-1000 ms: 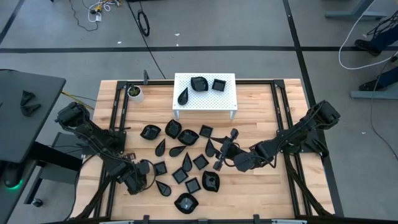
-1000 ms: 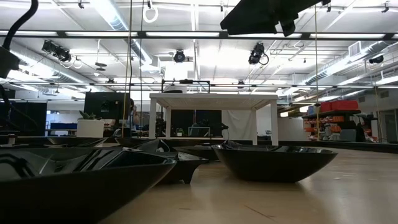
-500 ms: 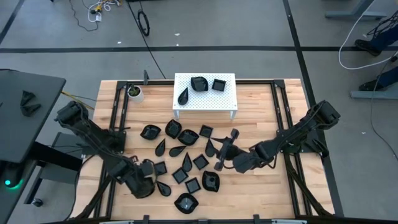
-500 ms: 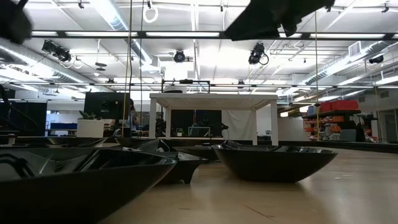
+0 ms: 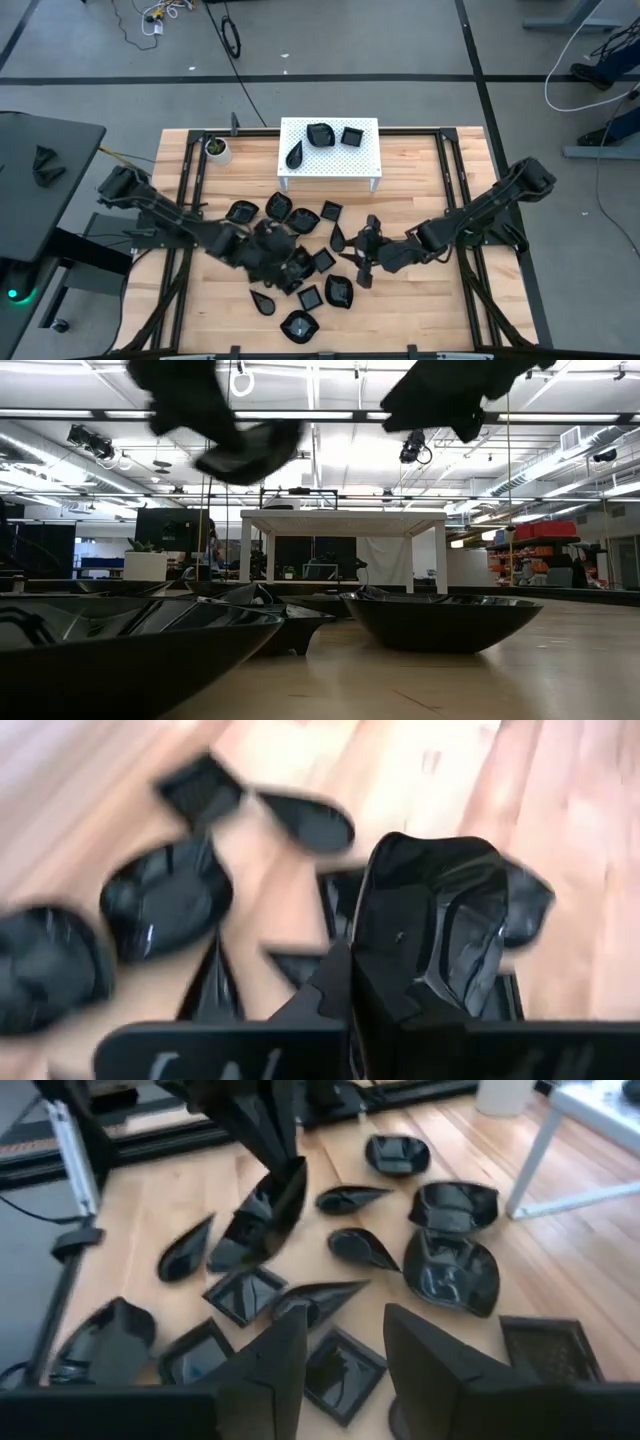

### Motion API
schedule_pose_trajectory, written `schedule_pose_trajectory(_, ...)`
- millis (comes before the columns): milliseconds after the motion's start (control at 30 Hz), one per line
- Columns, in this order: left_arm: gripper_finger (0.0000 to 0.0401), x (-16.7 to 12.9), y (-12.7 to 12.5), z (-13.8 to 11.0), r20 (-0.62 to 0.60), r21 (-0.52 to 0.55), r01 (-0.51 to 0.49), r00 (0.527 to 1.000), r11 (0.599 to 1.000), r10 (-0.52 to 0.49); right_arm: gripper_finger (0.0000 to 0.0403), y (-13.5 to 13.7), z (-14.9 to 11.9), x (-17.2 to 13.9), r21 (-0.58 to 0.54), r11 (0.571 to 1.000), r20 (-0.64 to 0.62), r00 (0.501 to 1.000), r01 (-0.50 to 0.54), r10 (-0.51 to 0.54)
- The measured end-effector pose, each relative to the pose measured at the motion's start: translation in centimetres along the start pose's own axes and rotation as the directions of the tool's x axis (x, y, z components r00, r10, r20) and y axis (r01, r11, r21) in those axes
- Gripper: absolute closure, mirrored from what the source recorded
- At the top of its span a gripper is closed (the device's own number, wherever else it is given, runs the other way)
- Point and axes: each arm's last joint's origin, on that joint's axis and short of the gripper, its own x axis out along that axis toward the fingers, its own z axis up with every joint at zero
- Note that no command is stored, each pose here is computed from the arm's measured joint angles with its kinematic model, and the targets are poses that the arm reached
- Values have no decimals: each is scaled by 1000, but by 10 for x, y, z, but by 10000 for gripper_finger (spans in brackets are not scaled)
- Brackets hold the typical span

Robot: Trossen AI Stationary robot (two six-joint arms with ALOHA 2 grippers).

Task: Pick & Place Mini shaped plates
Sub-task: Stack the black leaf-shaped plate on top of the other black leaf-shaped plate on the shelf

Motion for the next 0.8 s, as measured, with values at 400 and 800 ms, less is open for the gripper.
schedule_pose_trajectory(400,398,37,11,19,68,-8,-59,996,998,59,212,-16,1,23,39,996,19,996,84,-85)
schedule_pose_trajectory(800,395,37,10,24,143,-72,-78,986,994,88,226,-25,11,29,56,997,47,998,46,-49)
